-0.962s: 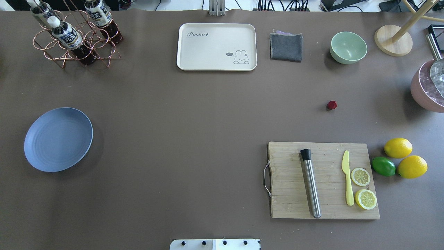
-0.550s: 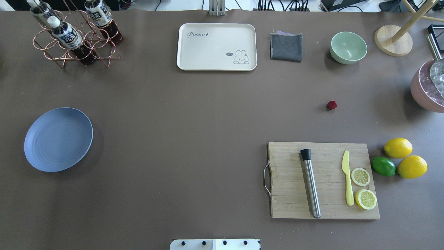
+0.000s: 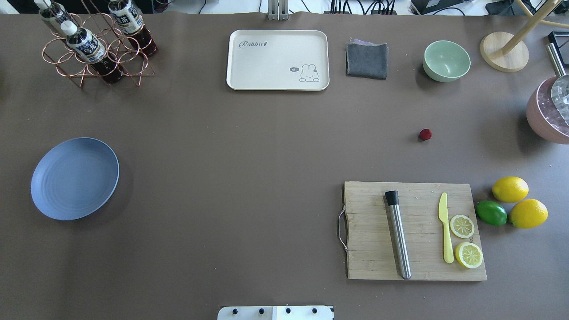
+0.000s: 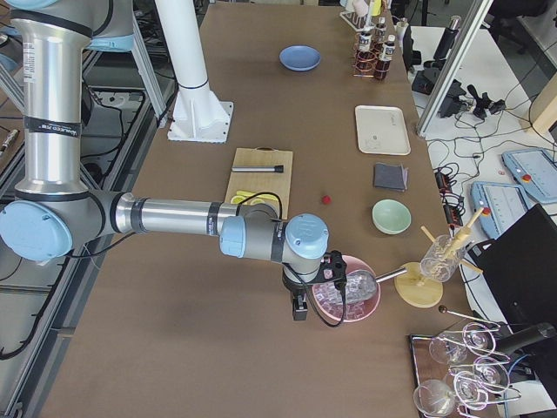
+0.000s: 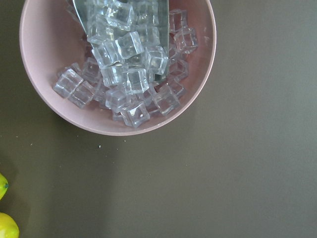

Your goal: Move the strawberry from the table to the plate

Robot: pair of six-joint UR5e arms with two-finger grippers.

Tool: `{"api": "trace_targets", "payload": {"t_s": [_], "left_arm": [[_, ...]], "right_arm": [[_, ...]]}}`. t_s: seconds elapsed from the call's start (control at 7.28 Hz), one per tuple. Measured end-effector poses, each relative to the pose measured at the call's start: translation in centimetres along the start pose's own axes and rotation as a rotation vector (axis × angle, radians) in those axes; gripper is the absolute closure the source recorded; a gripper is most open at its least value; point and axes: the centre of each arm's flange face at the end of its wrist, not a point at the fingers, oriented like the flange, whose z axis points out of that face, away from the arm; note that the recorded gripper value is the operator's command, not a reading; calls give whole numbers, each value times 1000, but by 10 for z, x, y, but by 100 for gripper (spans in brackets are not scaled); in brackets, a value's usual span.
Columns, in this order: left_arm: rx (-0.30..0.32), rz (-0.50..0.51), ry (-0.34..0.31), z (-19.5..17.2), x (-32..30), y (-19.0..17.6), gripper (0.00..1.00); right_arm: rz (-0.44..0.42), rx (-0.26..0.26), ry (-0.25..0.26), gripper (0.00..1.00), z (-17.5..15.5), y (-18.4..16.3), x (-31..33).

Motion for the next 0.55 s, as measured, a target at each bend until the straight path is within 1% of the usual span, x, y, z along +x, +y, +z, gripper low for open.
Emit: {"api": "trace_targets", "payload": {"t_s": [0.27, 0.55], "left_arm": [[19, 20, -1, -7, 7, -14, 1], [52, 60, -3, -17, 16, -42, 1]], "right_arm": [[-10, 12, -15, 0, -4, -2, -5], [-18, 18, -20, 0, -6, -4, -8]]}}
